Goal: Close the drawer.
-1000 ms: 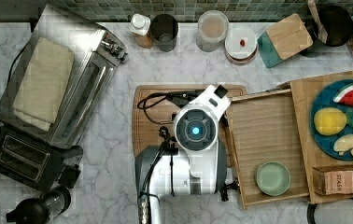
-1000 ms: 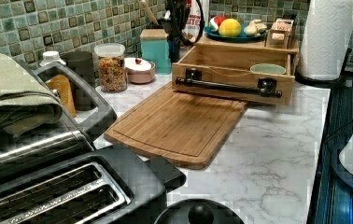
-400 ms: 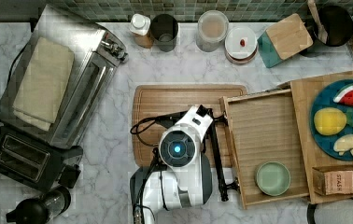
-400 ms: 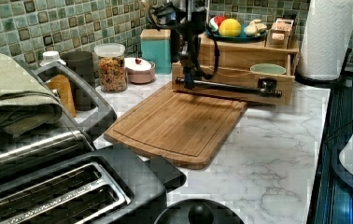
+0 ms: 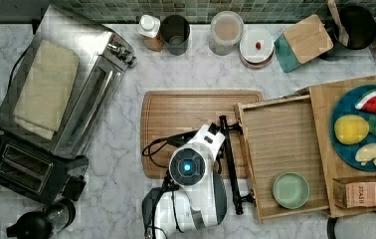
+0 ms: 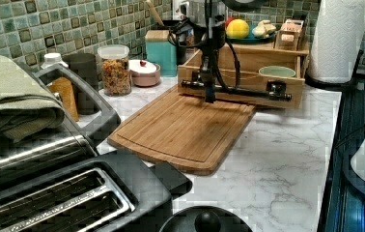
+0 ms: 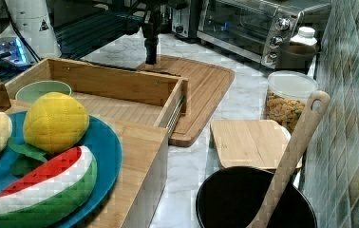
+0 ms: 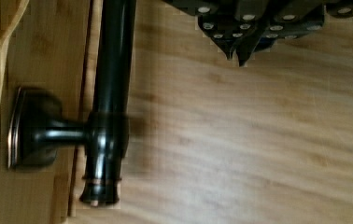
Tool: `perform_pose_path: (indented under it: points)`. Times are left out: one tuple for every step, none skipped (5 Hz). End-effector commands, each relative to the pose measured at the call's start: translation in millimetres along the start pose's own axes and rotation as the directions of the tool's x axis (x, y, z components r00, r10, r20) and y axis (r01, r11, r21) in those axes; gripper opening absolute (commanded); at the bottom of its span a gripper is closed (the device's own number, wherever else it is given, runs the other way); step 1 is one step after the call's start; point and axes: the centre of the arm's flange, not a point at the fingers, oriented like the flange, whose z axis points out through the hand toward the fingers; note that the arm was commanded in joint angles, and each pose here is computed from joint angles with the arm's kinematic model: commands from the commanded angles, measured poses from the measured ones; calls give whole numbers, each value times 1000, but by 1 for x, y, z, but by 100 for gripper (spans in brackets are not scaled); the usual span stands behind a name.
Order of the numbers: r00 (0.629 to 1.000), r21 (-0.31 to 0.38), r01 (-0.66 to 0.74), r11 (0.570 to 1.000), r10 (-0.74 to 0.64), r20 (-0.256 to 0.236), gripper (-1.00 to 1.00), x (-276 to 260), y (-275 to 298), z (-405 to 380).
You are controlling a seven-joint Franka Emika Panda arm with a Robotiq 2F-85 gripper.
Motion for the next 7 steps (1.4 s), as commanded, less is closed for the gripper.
perform_pose_path:
  points:
    - [999,-21,38,999,-38,9,-100,-13,32,1]
    - [999,-12,30,999,-29,19,-100,-15,42,-2]
    - [999,7,26,1000,-26,30,-100,-15,59,1]
    - [999,12,40,999,-41,22,-100,-18,83,6]
    - [999,-6,41,999,-41,17,-100,-24,109,3]
    - [1000,-5,17,1000,-17,-8,-100,-36,148,1]
    - [999,1,-37,999,37,19,-100,-40,197,-1]
